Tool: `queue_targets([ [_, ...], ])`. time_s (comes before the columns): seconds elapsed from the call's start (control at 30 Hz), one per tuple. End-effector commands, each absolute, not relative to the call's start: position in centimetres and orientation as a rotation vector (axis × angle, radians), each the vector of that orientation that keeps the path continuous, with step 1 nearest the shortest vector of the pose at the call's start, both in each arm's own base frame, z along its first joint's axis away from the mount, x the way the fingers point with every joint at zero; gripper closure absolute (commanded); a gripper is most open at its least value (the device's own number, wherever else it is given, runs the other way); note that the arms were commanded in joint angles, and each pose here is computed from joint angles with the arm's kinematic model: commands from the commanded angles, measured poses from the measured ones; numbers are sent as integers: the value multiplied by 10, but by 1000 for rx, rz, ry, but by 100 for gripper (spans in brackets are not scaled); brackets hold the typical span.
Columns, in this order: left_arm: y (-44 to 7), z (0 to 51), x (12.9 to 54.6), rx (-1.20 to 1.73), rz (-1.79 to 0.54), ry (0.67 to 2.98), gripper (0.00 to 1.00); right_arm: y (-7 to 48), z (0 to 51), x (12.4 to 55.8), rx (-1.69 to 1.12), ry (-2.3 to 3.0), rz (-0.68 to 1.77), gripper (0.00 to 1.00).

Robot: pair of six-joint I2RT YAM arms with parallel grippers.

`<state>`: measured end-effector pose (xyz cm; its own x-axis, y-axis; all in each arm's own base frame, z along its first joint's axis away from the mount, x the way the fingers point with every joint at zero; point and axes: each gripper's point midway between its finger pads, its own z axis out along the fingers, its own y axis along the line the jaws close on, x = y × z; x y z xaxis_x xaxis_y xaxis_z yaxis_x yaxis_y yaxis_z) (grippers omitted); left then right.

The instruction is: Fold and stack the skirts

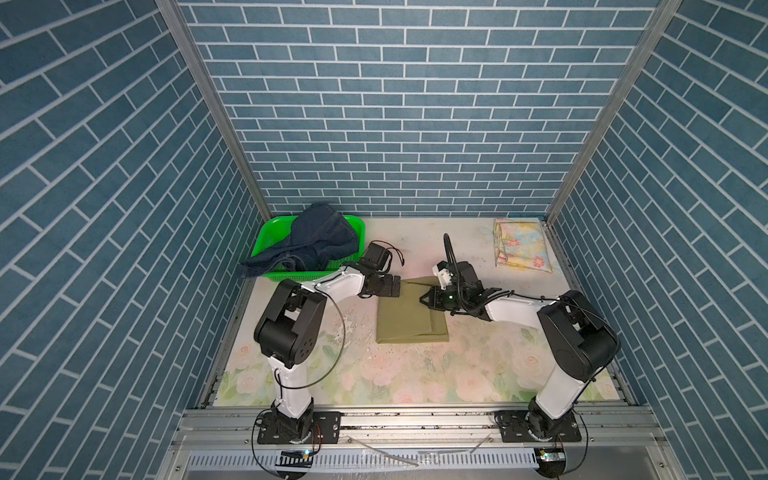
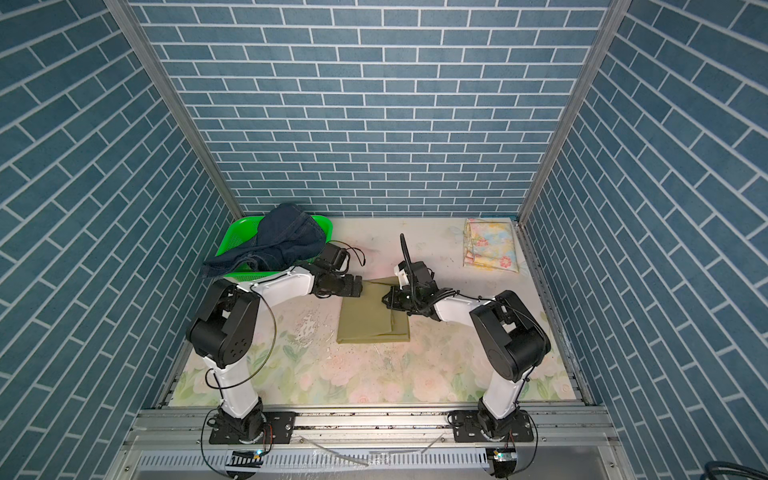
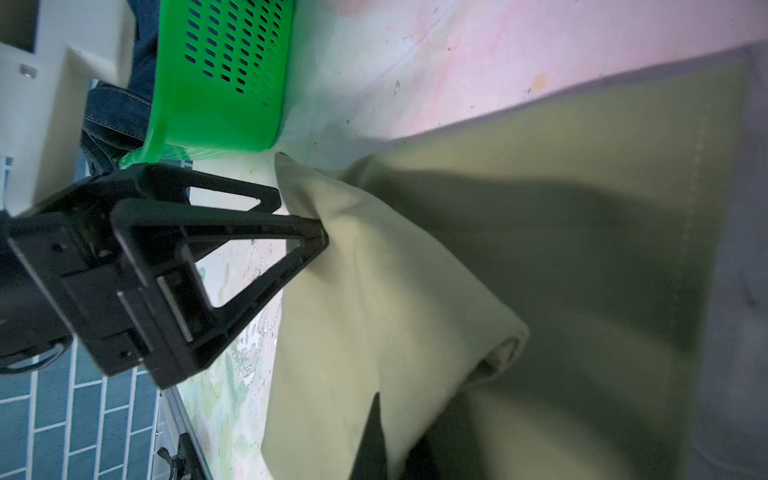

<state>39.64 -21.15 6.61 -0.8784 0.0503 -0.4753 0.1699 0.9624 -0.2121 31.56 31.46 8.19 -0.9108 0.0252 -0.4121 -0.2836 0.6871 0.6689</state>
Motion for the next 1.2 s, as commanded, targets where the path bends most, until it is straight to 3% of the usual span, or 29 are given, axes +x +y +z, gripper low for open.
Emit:
queue_targets([
  [0.0,-208,97,392,143,-376,2570,0,322,131,323,-238,2429,1075,100],
  [0.5,-195,141,377,121,-388,2469,0,290,176,300,-139,2448,932,100],
  [0.8,-197,137,373,117,-412,2478,0,276,124,291,-109,2540,890,100],
  [1.17,-196,130,370,123,-396,2498,0,258,79,320,-184,2605,755,100],
])
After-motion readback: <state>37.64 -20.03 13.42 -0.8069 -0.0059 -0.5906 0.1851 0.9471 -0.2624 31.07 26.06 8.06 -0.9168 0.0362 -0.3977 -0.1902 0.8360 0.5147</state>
